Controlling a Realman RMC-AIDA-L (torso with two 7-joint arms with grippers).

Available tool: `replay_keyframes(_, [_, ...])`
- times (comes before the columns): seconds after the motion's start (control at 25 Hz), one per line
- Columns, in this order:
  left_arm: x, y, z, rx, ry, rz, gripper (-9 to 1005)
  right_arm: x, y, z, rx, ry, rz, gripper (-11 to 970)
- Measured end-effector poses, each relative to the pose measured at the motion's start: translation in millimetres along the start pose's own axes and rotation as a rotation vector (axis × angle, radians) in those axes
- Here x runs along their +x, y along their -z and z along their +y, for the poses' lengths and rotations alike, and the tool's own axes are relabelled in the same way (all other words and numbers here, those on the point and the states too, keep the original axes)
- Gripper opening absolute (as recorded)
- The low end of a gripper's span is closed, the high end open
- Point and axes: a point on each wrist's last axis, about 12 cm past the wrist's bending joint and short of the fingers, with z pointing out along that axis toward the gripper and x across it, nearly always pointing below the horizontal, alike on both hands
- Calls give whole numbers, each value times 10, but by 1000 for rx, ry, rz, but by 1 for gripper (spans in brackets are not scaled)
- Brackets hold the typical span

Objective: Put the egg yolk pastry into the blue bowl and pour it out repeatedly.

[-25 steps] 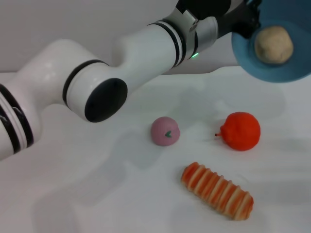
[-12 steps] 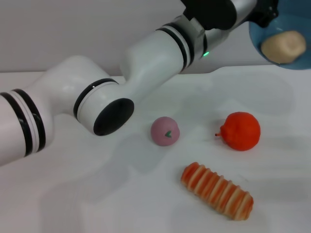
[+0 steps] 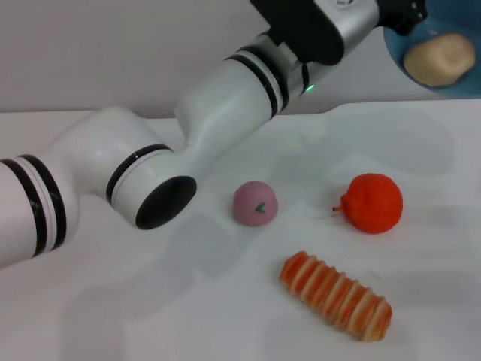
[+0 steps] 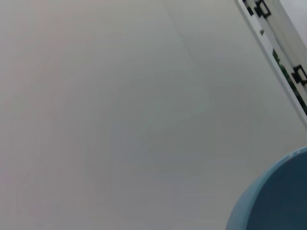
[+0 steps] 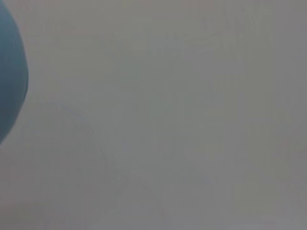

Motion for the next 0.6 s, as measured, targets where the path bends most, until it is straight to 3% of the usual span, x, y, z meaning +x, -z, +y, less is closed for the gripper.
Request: replay_keyframes(0.6, [41,133,-44,-13,-75,-80,0,-5,-34,26,-7,-6,-1,552])
